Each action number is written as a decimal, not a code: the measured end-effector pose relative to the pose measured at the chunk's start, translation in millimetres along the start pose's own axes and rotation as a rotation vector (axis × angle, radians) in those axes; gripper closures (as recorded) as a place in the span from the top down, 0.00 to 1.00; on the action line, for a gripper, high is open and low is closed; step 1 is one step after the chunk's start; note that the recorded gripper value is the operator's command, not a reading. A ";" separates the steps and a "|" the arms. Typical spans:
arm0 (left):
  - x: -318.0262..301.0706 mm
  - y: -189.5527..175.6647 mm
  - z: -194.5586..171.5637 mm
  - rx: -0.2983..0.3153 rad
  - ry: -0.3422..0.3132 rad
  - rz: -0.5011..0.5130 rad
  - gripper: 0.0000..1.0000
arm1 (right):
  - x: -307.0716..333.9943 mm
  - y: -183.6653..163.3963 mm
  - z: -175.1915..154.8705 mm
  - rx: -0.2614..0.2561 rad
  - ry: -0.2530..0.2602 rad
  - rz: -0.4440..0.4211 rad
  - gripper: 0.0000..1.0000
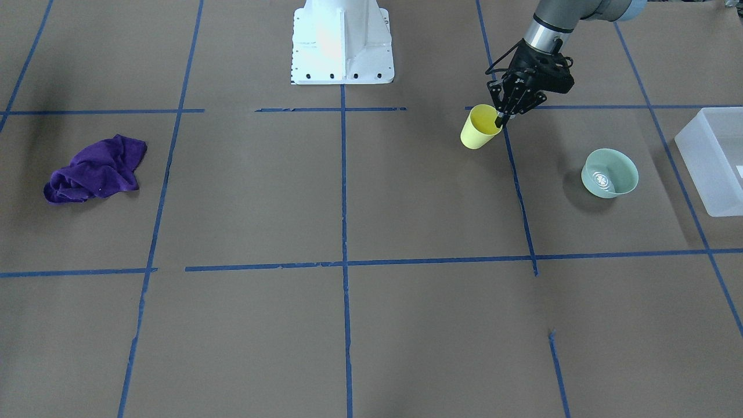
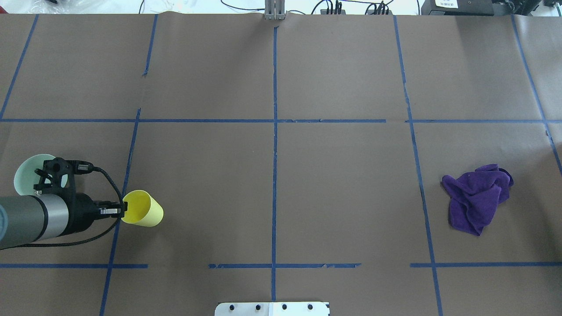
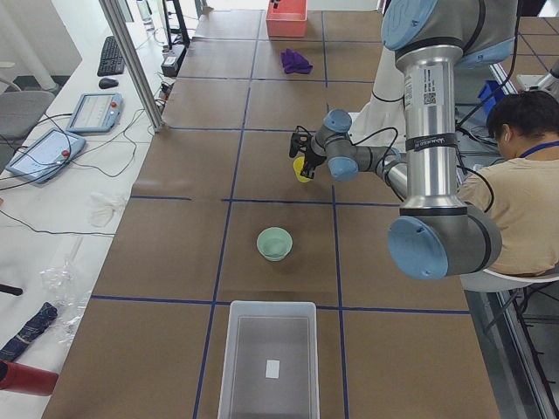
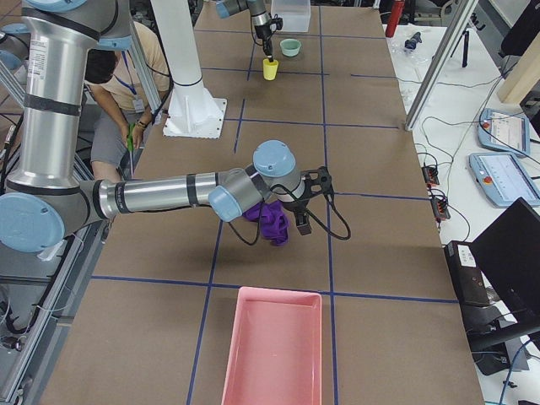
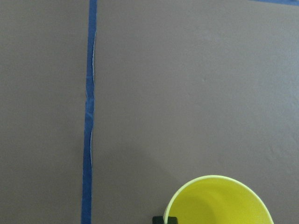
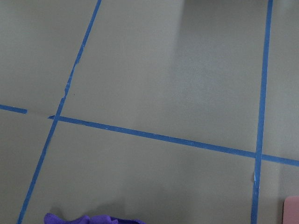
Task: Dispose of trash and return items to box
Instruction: 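Lift the yellow cup with the left gripper and drop it into the clear bin, then move the right gripper toward the purple cloth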
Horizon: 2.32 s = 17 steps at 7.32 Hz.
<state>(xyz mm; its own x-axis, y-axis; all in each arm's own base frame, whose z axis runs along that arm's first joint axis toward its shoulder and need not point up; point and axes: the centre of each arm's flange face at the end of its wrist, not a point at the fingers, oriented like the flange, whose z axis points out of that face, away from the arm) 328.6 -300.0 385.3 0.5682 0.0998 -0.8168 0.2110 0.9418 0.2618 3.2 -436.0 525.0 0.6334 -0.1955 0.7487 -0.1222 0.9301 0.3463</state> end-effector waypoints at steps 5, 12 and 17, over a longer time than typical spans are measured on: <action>-209.9 -126.2 -141.5 0.063 -0.100 0.504 0.00 | -3.1 -1.7 0.8 -0.001 -0.007 -0.008 1.00; -506.5 -70.7 -141.0 -0.062 -0.210 0.763 0.00 | -6.6 -2.7 3.4 -0.005 -0.012 -0.018 1.00; -527.7 -27.1 -120.1 -0.050 -0.120 0.666 0.00 | -7.5 -3.2 6.2 -0.004 0.002 -0.024 1.00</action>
<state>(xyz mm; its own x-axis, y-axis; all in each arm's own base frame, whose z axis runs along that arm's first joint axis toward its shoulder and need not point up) -72.4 -339.6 747.5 0.6494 0.6299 -0.4261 -0.2497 0.7059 0.6629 -5.9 -439.5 521.8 0.6373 -0.2173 0.7393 -0.1037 0.9265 0.3618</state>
